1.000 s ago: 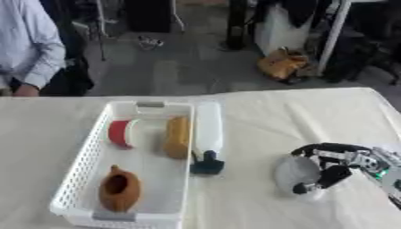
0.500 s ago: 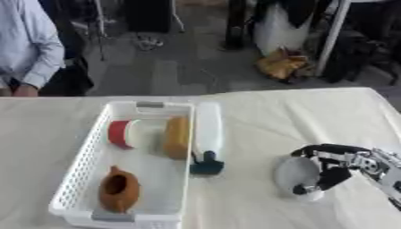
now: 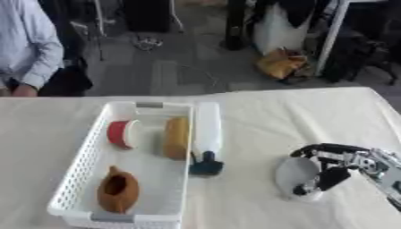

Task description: Pick up objects on the table and place them in the box.

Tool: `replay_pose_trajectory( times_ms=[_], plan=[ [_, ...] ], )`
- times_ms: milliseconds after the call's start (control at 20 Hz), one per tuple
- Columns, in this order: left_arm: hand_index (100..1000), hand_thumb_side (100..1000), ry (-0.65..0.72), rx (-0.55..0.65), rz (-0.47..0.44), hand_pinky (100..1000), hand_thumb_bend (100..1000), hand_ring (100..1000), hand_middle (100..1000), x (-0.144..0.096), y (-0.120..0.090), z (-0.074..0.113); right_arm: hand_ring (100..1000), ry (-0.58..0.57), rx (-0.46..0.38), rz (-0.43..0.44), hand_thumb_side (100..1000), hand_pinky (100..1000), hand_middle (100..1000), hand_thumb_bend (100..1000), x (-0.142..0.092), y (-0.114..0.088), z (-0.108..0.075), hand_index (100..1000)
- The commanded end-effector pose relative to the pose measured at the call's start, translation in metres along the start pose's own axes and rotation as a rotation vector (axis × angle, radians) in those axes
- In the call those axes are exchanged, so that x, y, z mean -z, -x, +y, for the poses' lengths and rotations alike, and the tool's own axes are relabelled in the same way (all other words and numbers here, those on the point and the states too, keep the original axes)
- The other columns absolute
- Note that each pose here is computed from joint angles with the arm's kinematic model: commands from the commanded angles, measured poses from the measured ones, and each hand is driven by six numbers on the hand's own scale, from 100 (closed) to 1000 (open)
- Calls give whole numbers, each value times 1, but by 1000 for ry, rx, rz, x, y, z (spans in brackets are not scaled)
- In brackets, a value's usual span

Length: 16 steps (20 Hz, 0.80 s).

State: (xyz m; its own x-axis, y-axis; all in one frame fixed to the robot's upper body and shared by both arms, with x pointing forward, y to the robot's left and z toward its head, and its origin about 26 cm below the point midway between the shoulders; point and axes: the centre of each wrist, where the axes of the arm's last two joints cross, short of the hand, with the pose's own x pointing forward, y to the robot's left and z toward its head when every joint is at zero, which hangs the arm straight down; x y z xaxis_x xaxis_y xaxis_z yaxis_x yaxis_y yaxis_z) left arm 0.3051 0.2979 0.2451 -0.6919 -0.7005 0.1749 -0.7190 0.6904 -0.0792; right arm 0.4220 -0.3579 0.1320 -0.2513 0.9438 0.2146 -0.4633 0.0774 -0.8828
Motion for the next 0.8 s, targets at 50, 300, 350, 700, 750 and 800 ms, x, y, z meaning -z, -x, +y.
replay_pose_trajectory(
  times_ms=[50,300,350,700,750,800],
  plan=[
    [890,1000,-17,-3,-19,1000,100,969,861,7,-3,2,899,5,-10,28,507,543,938,660,-9,8,-8,962],
    [889,1000,-19,-1,-18,1000,100,968,861,7,-2,2,891,3,-3,27,497,508,932,635,-9,7,-8,939],
    [889,1000,-19,-1,-18,1000,100,968,860,7,-2,2,889,4,-3,27,495,509,930,631,-9,7,-8,939],
    [889,1000,-21,-2,-17,1000,100,967,860,7,-2,2,864,10,5,27,488,487,912,585,-8,8,-8,918],
    [889,1000,-21,-2,-17,1000,100,967,860,7,-2,2,856,11,5,28,486,481,906,579,-8,8,-8,910],
    [889,1000,-21,-2,-17,1000,100,967,860,7,-2,2,856,12,5,28,486,481,906,579,-8,8,-8,910]
  ],
)
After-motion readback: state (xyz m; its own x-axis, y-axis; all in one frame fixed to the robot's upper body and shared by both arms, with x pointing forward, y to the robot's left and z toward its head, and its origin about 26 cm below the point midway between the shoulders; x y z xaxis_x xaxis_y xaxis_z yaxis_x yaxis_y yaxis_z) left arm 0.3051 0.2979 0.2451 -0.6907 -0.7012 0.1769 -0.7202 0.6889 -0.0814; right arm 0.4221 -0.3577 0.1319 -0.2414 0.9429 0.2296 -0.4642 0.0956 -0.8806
